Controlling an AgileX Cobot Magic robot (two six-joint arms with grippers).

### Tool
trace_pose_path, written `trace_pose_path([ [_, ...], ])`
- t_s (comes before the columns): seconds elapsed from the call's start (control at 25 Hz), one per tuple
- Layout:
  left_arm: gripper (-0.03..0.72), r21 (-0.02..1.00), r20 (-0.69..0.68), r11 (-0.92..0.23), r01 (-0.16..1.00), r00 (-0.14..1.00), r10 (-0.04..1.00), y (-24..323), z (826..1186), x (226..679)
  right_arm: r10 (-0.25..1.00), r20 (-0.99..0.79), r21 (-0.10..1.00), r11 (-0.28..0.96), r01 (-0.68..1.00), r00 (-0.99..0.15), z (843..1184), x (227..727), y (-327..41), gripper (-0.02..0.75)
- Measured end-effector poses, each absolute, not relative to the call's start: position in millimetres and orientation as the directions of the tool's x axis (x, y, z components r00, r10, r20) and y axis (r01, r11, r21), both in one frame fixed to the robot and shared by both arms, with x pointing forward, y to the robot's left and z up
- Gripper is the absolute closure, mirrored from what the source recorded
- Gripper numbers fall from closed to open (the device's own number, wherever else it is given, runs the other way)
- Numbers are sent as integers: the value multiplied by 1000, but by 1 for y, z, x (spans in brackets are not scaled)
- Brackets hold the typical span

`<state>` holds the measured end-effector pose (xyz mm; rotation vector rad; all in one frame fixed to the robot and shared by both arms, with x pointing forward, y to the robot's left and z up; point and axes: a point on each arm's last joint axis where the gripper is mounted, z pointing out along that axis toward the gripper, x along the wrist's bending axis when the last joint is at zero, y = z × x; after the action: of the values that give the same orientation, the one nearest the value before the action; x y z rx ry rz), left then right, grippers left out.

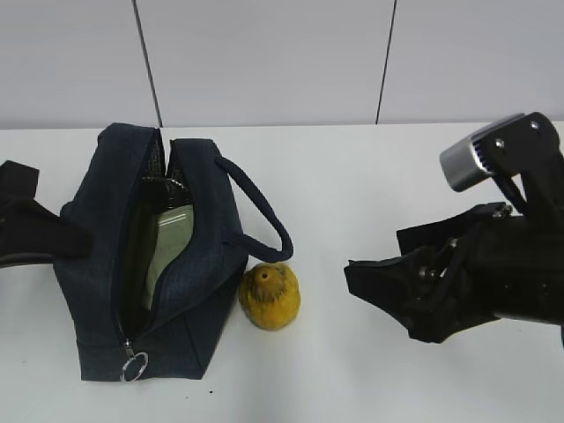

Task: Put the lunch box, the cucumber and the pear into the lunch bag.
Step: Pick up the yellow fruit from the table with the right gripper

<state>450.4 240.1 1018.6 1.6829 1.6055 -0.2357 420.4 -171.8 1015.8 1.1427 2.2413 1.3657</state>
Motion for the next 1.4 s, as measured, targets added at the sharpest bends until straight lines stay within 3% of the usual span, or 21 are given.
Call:
trace_pose_path([
  [0.44,704,401,-617,105,910,184,765,240,1019,450,636,321,768,259,586,-702,974,433,-146,154],
  [0.72,704,401,-618,106,910,184,764,240,1019,450,595,309,725,358,589,-742,944,447,-135,154],
  [0.96,704,399,-619,104,911,184,763,240,1019,450,554,224,772,401,493,-802,951,463,-126,154],
  [1.4,704,398,-620,100,912,187,762,240,1019,450,581,176,775,416,476,-795,953,469,-127,154],
])
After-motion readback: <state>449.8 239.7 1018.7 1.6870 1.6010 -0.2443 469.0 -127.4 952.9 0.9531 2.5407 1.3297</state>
